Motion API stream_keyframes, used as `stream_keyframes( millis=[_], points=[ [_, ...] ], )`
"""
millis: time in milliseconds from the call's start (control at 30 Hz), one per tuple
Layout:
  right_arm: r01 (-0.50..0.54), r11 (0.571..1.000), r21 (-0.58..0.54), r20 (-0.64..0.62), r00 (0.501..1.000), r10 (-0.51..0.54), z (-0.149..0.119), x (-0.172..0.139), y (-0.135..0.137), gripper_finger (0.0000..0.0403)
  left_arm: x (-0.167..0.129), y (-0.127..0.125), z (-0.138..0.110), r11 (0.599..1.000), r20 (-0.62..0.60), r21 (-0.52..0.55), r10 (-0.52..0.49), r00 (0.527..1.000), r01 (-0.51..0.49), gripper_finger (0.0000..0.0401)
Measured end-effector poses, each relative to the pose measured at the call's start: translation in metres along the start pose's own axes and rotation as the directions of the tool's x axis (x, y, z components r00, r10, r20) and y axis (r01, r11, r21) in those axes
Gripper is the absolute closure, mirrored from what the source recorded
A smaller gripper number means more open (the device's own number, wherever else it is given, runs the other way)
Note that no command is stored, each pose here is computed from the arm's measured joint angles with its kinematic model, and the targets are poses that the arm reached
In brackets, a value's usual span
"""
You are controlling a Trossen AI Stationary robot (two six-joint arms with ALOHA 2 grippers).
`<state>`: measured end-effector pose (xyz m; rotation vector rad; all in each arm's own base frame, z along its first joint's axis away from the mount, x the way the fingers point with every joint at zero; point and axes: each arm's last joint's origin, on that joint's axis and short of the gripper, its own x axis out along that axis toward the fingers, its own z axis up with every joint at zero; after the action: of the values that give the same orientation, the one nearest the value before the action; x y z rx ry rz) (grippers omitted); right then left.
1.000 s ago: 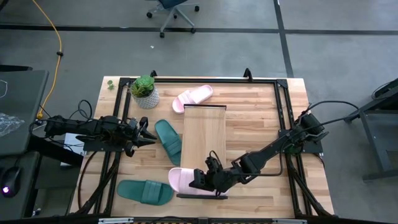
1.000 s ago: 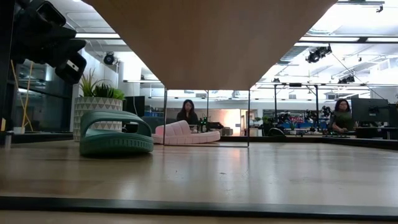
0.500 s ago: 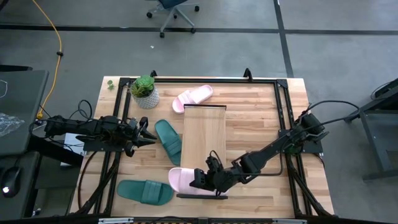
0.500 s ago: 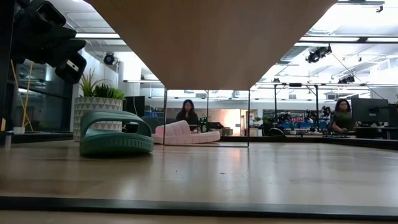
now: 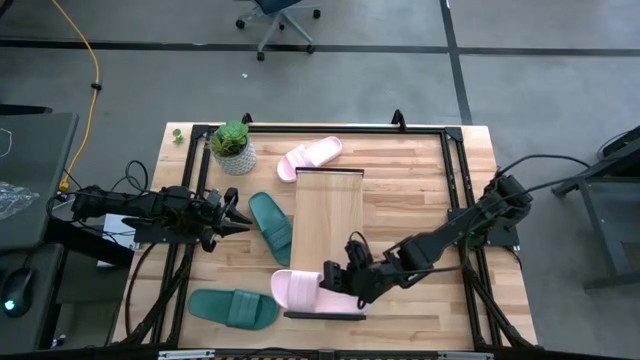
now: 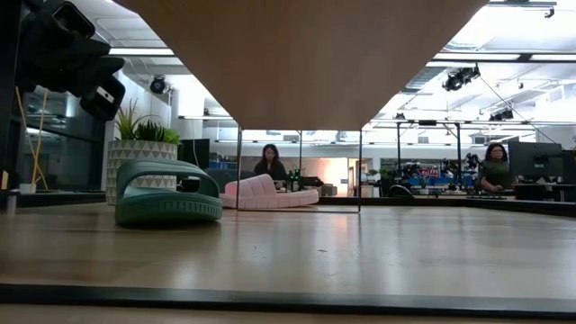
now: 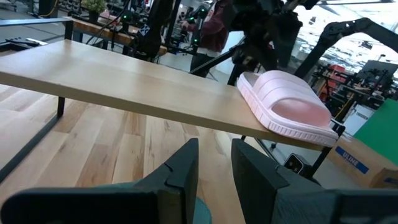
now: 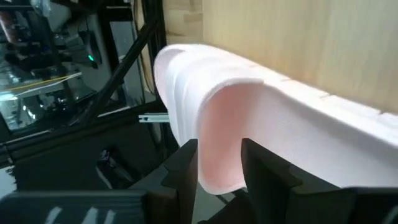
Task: Pick and place slides into the shelf
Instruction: Put the pink slides on the shelf
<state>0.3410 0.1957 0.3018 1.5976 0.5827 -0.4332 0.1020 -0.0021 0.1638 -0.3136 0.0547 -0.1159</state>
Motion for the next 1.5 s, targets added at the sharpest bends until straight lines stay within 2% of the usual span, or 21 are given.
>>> stream_keyframes(
  millis=[167, 533, 733, 967, 1267, 1500],
  points=[
    [0.018, 0.999, -0.037, 0.052, 0.998, -0.016, 0.007, -0.013, 0.002, 0.0288, 0.000, 0.000, 0.000, 1.000, 0.000, 0.000, 0.000, 1.000, 0.000, 0.0316],
    [0.108, 0.972, -0.208, 0.265, 0.963, -0.050, 0.034, -0.038, 0.004, 0.0288, 0.000, 0.000, 0.000, 1.000, 0.000, 0.000, 0.002, 1.000, -0.002, 0.0316],
    [0.178, 0.944, -0.278, 0.306, 0.948, -0.089, 0.047, -0.046, 0.004, 0.0288, 0.000, 0.001, 0.000, 1.000, 0.007, 0.000, 0.024, 1.000, -0.024, 0.0316],
    [0.178, 0.911, -0.371, 0.340, 0.939, -0.046, 0.060, -0.065, 0.013, 0.0288, 0.000, 0.002, 0.001, 0.997, 0.027, -0.001, 0.081, 0.996, -0.081, 0.0316],
    [0.215, 0.811, -0.544, 0.388, 0.921, 0.017, 0.084, -0.108, 0.025, 0.0288, 0.000, 0.004, 0.002, 0.987, 0.050, -0.062, 0.150, 0.987, -0.147, 0.0316],
    [0.282, 0.727, -0.627, 0.439, 0.898, 0.031, 0.119, -0.151, 0.030, 0.0288, -0.001, 0.007, 0.002, 0.959, 0.080, -0.157, 0.250, 0.965, -0.235, 0.0316]
  ],
)
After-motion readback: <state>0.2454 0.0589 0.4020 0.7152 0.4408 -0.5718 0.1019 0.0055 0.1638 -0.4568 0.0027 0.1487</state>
